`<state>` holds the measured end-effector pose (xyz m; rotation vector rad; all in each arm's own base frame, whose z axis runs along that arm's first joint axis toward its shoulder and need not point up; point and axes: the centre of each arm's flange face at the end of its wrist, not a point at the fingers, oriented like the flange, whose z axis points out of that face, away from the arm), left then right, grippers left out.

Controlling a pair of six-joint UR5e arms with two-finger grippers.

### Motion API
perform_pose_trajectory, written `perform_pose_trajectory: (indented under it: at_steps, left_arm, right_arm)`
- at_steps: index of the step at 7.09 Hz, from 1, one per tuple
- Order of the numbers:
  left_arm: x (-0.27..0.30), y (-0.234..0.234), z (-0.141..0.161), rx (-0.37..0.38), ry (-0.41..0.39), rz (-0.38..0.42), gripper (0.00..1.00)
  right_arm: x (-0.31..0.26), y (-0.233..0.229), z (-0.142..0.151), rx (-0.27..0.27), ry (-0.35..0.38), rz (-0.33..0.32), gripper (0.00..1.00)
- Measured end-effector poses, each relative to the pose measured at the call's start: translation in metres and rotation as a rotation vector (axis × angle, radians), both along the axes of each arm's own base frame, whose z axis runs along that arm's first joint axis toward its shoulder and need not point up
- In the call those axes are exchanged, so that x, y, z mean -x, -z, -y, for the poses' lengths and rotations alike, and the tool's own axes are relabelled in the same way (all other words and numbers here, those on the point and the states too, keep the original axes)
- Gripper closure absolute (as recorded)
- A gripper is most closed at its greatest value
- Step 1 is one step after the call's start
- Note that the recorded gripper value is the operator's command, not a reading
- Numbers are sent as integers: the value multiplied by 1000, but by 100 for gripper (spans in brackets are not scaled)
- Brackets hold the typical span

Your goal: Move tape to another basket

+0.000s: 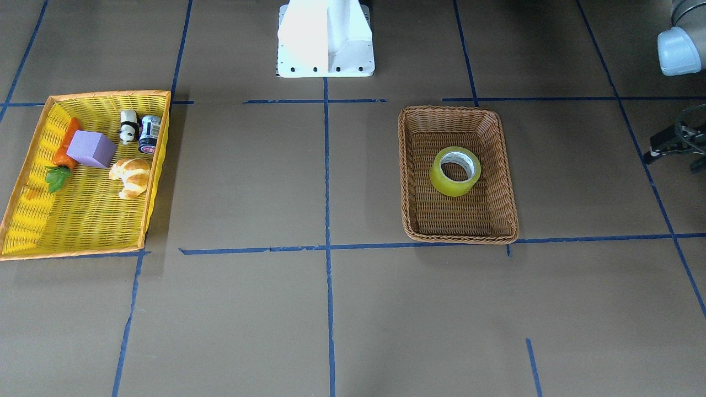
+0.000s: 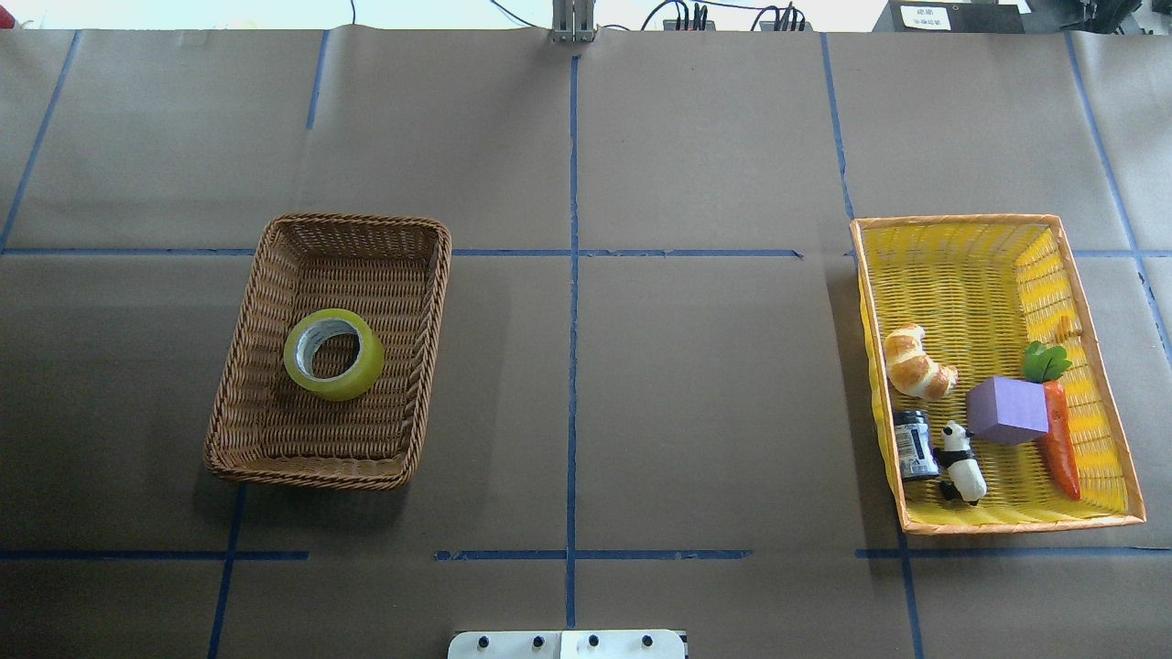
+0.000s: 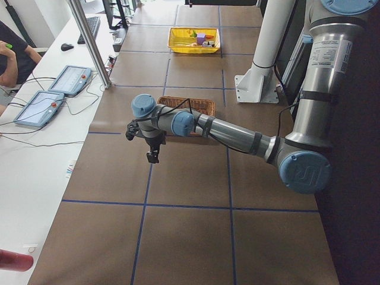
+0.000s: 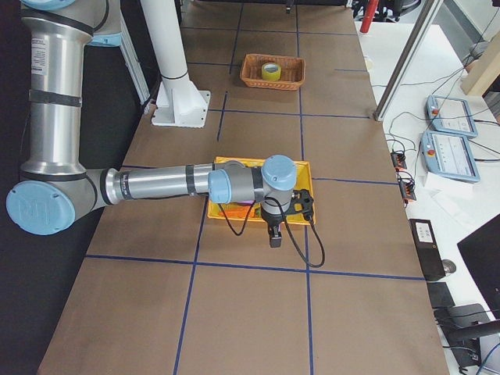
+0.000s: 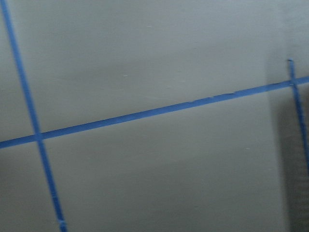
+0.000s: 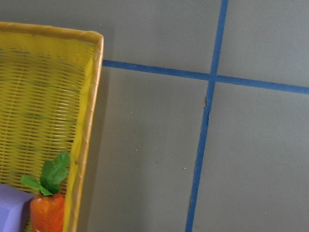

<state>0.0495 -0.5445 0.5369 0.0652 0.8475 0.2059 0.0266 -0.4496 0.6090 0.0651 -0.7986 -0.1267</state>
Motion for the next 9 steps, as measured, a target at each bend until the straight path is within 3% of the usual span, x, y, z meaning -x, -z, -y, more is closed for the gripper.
perform_pose_trajectory:
  at_steps: [3,6,9]
  left_arm:
    - [41,-55,3,25,2,10,0]
    - [66,-106,-16,66,35,14,0]
    - [102,-128,-32,98,102,12,0]
  right_arm:
    - [-34,-34,-14,14,-21,40,0]
    - [-45,-36,-18,21,-48,72,0]
    - [-49,-38,-20,27,-60,76,0]
